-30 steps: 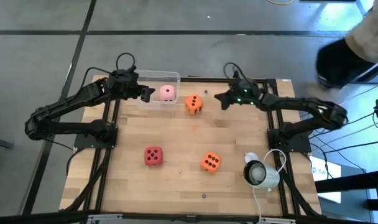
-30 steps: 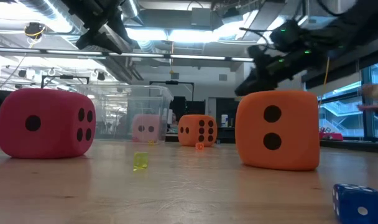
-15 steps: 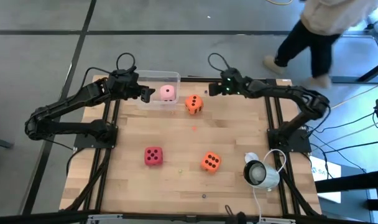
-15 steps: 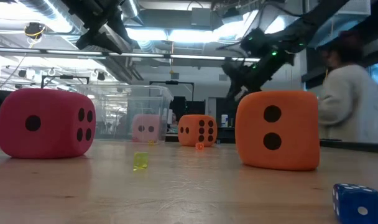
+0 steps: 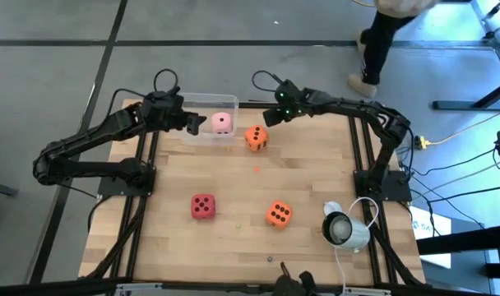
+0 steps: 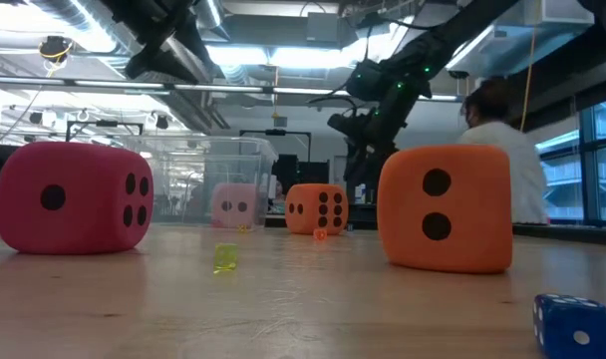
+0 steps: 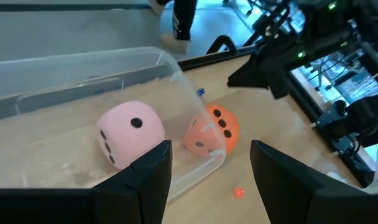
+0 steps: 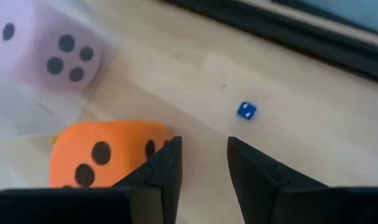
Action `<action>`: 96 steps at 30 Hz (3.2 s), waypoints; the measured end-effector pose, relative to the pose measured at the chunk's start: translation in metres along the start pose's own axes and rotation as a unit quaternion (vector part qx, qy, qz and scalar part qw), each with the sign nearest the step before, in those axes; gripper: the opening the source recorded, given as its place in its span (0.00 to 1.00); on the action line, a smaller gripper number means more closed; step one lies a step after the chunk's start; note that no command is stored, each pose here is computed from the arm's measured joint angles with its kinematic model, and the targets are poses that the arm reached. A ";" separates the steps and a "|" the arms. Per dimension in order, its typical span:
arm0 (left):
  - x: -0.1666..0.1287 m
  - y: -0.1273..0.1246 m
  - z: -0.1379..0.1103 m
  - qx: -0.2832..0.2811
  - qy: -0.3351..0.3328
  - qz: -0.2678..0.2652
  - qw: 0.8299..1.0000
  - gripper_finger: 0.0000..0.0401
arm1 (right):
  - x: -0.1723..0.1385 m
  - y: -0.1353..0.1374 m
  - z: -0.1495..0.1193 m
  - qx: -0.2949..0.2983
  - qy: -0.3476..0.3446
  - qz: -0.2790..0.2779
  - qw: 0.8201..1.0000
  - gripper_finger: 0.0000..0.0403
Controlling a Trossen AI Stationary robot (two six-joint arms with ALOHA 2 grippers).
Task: Pick & Place Dice
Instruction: Put the bottom large orange die into the transparent bin
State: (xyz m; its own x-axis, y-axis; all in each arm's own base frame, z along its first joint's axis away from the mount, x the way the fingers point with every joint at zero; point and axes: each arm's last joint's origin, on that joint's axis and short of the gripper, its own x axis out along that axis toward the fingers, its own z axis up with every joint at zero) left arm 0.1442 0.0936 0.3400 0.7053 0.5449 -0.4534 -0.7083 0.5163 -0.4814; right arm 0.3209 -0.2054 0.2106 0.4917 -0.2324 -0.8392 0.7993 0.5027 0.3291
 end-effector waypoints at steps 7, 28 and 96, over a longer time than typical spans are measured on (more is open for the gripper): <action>0.000 -0.003 0.004 -0.002 -0.020 -0.015 1.000 0.52 | -0.002 -0.009 0.007 0.011 0.011 0.004 1.000 0.41; -0.001 -0.010 0.001 -0.003 -0.018 -0.036 0.999 0.52 | 0.017 -0.019 0.041 0.034 0.089 0.004 0.995 0.36; 0.006 -0.027 -0.005 -0.009 -0.009 -0.077 0.997 0.52 | 0.073 -0.038 0.096 0.046 0.266 0.063 0.961 0.30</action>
State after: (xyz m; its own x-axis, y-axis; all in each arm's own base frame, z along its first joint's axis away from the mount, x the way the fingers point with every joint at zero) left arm 0.1678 0.0800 0.3465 0.8051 0.4712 -0.3603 -0.5908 0.5835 -0.5572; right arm 0.3594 -0.3213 0.1787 0.3600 0.2964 -0.8846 0.7843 0.4173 0.4590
